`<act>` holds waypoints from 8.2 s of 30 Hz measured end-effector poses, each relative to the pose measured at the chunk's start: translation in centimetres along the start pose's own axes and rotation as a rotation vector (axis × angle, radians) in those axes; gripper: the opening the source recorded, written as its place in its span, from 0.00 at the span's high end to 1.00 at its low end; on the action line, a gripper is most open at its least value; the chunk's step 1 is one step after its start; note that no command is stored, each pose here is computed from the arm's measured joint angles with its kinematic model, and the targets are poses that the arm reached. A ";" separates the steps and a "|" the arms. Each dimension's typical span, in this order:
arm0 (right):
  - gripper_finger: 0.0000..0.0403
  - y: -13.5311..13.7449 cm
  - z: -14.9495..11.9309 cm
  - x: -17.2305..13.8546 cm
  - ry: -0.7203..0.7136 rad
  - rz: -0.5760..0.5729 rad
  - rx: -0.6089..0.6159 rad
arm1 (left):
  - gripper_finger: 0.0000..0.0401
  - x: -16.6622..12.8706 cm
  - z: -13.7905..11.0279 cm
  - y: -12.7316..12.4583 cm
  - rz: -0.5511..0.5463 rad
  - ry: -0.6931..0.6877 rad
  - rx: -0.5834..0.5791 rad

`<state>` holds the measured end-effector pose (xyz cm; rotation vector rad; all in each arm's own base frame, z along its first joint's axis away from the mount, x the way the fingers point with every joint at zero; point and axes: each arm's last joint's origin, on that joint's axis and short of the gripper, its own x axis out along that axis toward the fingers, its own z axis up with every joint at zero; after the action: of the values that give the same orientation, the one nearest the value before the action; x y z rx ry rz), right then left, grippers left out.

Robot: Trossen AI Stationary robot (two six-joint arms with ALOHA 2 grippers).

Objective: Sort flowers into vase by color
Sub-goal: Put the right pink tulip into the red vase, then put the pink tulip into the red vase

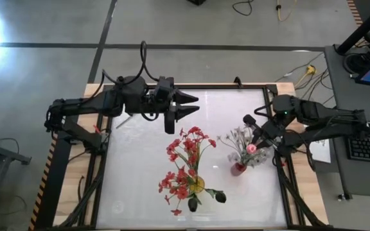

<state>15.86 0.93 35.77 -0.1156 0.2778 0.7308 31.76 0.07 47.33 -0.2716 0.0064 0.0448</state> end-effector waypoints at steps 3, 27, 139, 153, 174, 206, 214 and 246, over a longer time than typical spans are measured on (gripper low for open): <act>0.97 -0.1 -0.4 0.2 0.028 0.007 0.007 | 0.62 0.0 0.0 0.1 0.003 -0.001 -0.002; 0.88 0.1 -1.0 -0.2 0.123 -0.075 0.067 | 0.62 0.8 -0.4 0.3 0.030 0.001 -0.017; 0.46 -4.4 11.8 -2.3 0.228 -0.787 0.575 | 0.85 -9.5 -26.0 32.4 0.898 1.084 -0.367; 0.46 -4.7 13.2 -2.3 0.184 -0.773 0.570 | 1.00 -10.3 -14.6 24.1 0.744 0.570 -0.280; 0.47 -10.9 14.1 4.6 -0.108 -0.782 0.247 | 1.00 -7.4 0.9 4.0 0.172 -0.170 0.176; 0.64 -10.4 15.5 3.4 -0.225 -0.895 0.205 | 1.00 2.5 1.7 2.0 0.015 -0.257 0.155; 0.95 -10.3 15.5 3.5 -0.219 -0.879 0.211 | 0.93 2.3 1.4 2.0 0.027 -0.208 0.159; 0.97 7.2 15.0 -13.1 -0.346 -0.415 0.059 | 0.55 -2.3 5.0 -0.7 0.024 0.036 0.241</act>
<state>4.90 0.85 53.87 0.0119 -0.0572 0.3207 29.45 0.66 52.38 -0.0317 0.0503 0.0630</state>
